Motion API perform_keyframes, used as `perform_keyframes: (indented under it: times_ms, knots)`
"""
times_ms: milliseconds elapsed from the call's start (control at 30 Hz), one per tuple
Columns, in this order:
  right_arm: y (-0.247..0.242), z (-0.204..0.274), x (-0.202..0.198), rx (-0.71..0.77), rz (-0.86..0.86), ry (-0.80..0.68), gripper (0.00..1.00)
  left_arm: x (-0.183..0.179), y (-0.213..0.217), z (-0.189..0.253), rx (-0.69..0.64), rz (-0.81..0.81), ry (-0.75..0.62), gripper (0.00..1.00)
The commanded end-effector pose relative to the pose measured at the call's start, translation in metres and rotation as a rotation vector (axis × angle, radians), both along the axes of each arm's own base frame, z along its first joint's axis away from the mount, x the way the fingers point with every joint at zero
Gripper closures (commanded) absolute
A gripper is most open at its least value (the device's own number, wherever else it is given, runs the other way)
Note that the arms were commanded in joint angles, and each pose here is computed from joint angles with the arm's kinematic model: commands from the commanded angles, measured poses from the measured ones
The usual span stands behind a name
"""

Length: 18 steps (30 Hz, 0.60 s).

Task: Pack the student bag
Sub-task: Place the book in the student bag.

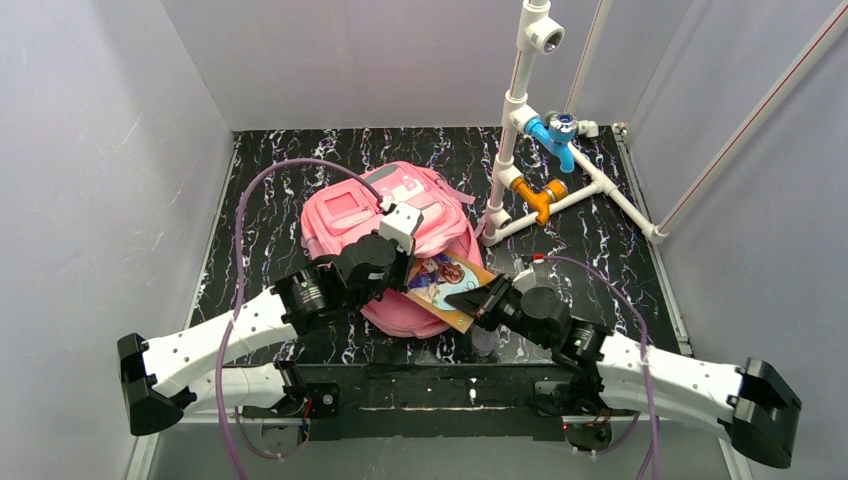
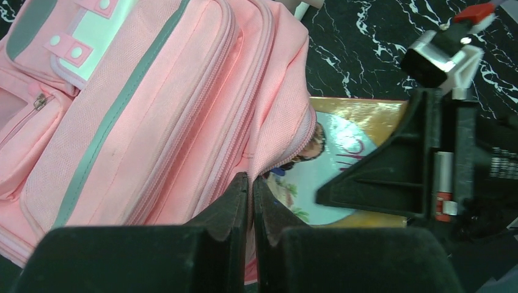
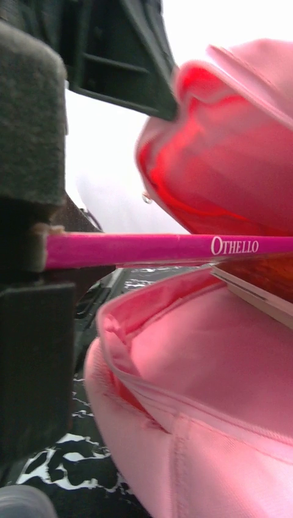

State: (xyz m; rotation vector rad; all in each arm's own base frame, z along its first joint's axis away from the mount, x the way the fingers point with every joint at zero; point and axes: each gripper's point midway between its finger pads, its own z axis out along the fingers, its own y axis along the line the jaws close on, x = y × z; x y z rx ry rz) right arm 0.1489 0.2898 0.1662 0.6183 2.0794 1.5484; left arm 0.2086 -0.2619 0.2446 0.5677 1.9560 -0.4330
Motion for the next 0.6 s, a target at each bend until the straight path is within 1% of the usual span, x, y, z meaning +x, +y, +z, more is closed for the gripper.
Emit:
perform_keyframes:
  times_ms: [0, 100, 167, 233, 300, 333, 400, 500, 567]
  knots:
    - [0.023, 0.065, 0.041, 0.196, -0.137, -0.101, 0.99, -0.009, -0.023, 0.046, -0.142, -0.082, -0.013, 1.0]
    - [0.048, 0.067, 0.062, 0.151, -0.166, -0.145, 0.99, -0.016, -0.022, 0.048, -0.132, -0.114, 0.006, 1.0]
    - [0.071, 0.068, 0.072, 0.15, -0.16, -0.167, 0.99, -0.021, -0.018, 0.049, -0.116, -0.135, 0.015, 1.0]
    - [0.09, 0.066, 0.078, 0.176, -0.146, -0.187, 0.99, -0.02, -0.005, 0.05, -0.094, -0.093, 0.013, 1.0]
    - [0.103, 0.055, 0.083, 0.179, -0.144, -0.19, 0.99, -0.018, 0.009, 0.053, -0.063, -0.071, -0.028, 1.0]
    - [0.111, 0.051, 0.082, 0.184, -0.117, -0.19, 0.94, -0.019, 0.012, 0.055, -0.059, -0.072, -0.037, 1.0]
    - [0.128, 0.033, 0.078, 0.15, -0.052, -0.19, 0.71, -0.023, 0.013, 0.054, -0.062, -0.095, -0.033, 1.0]
    - [0.146, 0.005, 0.068, 0.063, 0.039, -0.199, 0.53, -0.027, 0.012, 0.051, -0.074, -0.107, -0.018, 1.0]
    - [0.145, -0.014, 0.058, 0.013, 0.079, -0.203, 0.45, -0.027, 0.012, 0.047, -0.073, -0.1, -0.011, 1.0]
